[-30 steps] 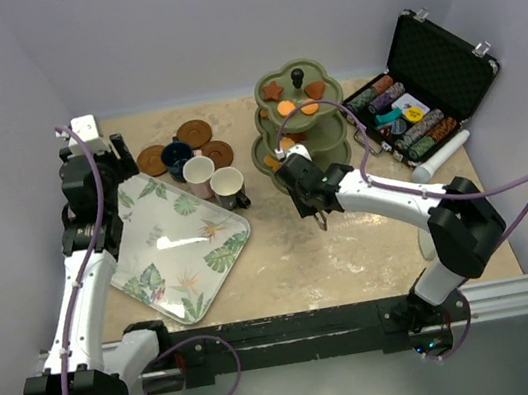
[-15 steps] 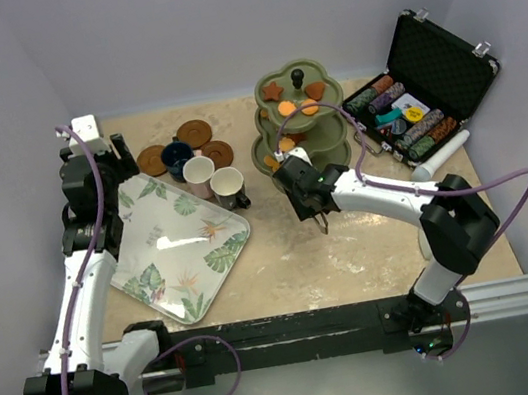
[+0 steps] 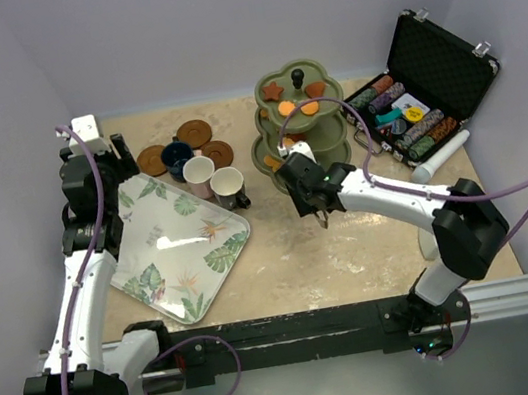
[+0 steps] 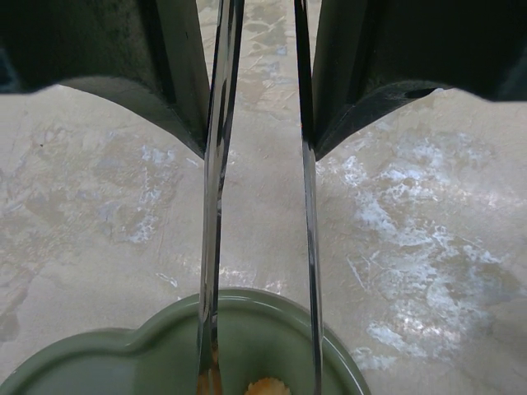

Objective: Serve the afternoon tea
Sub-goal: Place the desert on the desert table, then place the clamp at the center of the board.

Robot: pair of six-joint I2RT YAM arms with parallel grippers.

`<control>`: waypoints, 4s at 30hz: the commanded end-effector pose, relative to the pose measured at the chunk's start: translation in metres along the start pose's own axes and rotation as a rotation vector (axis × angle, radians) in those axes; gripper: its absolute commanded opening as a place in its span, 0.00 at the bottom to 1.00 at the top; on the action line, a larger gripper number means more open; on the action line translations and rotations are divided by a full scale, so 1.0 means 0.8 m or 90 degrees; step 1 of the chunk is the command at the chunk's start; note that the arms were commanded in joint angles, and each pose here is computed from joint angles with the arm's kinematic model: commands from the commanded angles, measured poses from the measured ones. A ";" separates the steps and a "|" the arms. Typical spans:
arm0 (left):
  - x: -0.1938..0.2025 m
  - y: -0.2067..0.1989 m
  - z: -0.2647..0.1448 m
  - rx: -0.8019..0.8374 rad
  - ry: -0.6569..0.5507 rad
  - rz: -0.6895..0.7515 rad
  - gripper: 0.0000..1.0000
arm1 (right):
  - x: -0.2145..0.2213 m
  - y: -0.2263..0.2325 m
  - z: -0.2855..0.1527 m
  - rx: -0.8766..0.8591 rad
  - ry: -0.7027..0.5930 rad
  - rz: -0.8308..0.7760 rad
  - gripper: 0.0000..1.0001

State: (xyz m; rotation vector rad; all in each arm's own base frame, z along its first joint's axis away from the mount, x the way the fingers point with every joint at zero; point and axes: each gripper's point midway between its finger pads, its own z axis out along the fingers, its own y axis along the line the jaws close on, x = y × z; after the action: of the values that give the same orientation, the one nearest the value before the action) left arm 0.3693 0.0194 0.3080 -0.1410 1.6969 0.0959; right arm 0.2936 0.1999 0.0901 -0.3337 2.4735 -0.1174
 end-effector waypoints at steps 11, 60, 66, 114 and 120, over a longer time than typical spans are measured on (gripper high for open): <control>-0.012 -0.005 -0.002 0.011 -0.025 0.000 0.72 | -0.052 0.019 -0.072 -0.081 -0.112 0.065 0.47; -0.016 -0.005 -0.006 0.013 -0.035 -0.002 0.72 | -0.259 -0.163 -0.274 0.005 -0.528 0.260 0.40; -0.016 -0.007 -0.006 0.019 -0.036 -0.005 0.72 | -0.227 -0.259 -0.218 0.086 -0.503 0.294 0.40; -0.025 -0.069 -0.032 0.087 -0.061 0.047 0.72 | 0.076 -0.201 0.073 0.194 0.102 0.377 0.73; -0.027 -0.082 -0.034 0.123 -0.063 0.046 0.72 | 0.042 -0.219 0.038 0.210 0.019 0.413 0.98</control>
State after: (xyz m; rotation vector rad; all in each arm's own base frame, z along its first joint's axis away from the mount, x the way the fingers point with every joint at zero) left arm 0.3560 -0.0418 0.3175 0.0372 1.6661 0.0173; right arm 0.3116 0.0302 0.0369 0.5293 2.5592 -0.2560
